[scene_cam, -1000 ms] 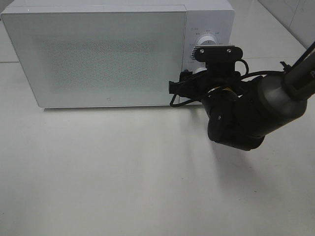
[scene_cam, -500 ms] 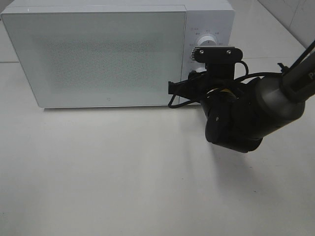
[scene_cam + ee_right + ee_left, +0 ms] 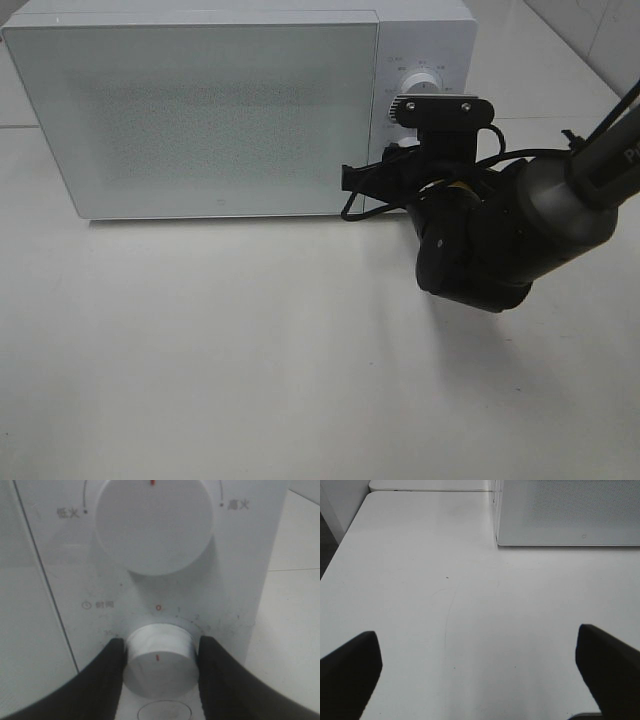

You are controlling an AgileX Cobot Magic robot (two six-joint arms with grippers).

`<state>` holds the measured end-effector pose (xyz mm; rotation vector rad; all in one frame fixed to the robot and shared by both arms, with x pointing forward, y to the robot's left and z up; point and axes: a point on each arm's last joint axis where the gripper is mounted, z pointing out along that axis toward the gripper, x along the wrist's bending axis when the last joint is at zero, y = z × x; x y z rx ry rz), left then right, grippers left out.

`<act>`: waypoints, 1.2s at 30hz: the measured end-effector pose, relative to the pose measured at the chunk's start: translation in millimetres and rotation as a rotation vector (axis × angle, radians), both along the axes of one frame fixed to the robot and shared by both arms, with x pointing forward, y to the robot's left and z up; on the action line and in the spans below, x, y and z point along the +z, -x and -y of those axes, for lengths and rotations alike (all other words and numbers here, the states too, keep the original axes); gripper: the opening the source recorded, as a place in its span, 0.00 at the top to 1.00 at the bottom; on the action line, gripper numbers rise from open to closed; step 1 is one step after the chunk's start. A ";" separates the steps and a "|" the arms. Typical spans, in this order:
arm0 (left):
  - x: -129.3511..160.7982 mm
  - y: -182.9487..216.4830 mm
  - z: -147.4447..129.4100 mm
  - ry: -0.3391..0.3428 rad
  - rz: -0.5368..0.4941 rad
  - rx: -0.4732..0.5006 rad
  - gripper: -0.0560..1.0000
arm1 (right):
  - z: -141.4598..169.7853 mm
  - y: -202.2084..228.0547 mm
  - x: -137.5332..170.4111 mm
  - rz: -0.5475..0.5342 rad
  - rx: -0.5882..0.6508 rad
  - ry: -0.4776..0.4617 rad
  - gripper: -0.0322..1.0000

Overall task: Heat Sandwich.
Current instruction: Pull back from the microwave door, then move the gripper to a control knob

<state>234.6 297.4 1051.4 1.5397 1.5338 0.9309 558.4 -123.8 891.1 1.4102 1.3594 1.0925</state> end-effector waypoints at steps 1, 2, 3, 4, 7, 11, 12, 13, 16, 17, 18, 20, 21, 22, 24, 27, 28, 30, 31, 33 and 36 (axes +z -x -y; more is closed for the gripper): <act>0.0 0.0 0.0 0.000 0.000 0.000 0.02 | 0.0 0.0 0.0 0.000 -0.002 -0.007 0.54; 0.0 0.0 0.0 0.000 0.000 0.000 0.02 | 0.0 0.0 0.0 0.000 -0.003 -0.013 0.54; 0.0 0.0 0.0 0.000 0.000 0.000 0.02 | 0.0 0.0 0.0 0.000 -0.003 -0.013 0.54; 0.0 0.0 0.0 0.000 0.000 0.000 0.02 | 0.0 0.0 0.1 0.001 -0.010 -0.038 0.54; 0.0 0.0 0.0 0.000 0.000 0.000 0.02 | 0.0 0.0 0.1 0.003 -0.031 -0.124 0.54; 0.0 0.0 0.0 0.000 0.000 0.000 0.02 | 0.3 -0.2 0.1 0.012 -0.061 -0.239 0.54; 0.0 0.0 0.0 0.000 0.000 0.000 0.02 | 0.4 -0.1 0.2 0.018 -0.069 -0.277 0.54; 0.0 0.0 0.0 0.000 0.000 0.000 0.02 | 0.4 -0.1 0.2 0.018 -0.069 -0.277 0.54; 0.0 0.0 0.0 0.000 0.000 0.000 0.02 | 0.3 -0.1 -0.1 0.026 -0.097 -0.409 0.54; 0.0 0.0 0.0 0.000 0.000 0.000 0.02 | 0.3 -0.1 -0.1 0.026 -0.097 -0.409 0.54; 0.0 0.0 0.0 0.000 0.000 0.000 0.02 | 0.3 -0.1 -0.1 0.027 -0.107 -0.452 0.54; 0.0 0.0 0.0 0.000 0.000 0.000 0.02 | 0.4 -0.2 0.0 0.030 -0.137 -0.579 0.54; 0.0 0.0 0.0 0.000 0.000 0.000 0.02 | 0.5 -0.2 0.1 0.032 -0.147 -0.623 0.54; 0.0 0.0 0.0 0.000 0.000 0.000 0.02 | 0.5 -0.2 0.1 0.032 -0.147 -0.623 0.54; 0.0 0.0 0.0 0.000 0.000 0.000 0.02 | 0.6 0.3 0.1 0.036 -0.160 -0.695 0.54; 0.0 0.0 0.0 0.000 0.000 0.000 0.02 | 0.5 0.6 -0.7 0.036 -0.180 -0.803 0.54; 0.0 0.0 0.0 0.000 0.000 0.000 0.02 | 0.7 0.4 -0.6 0.037 -0.187 -0.837 0.54; 0.0 0.0 0.0 0.000 0.000 0.000 0.02 | 1.2 0.6 -1.0 0.036 -0.211 -0.937 0.54; 0.0 0.0 0.0 0.000 0.000 0.000 0.02 | 1.2 0.6 -1.0 0.036 -0.218 -0.965 0.54; 0.0 0.0 0.0 0.000 0.000 0.000 0.02 | 1.5 1.0 -1.4 0.035 -0.225 -0.990 0.54; 0.0 0.0 0.0 0.000 0.000 0.000 0.02 | 1.9 0.8 -2.5 0.038 -0.258 -1.125 0.54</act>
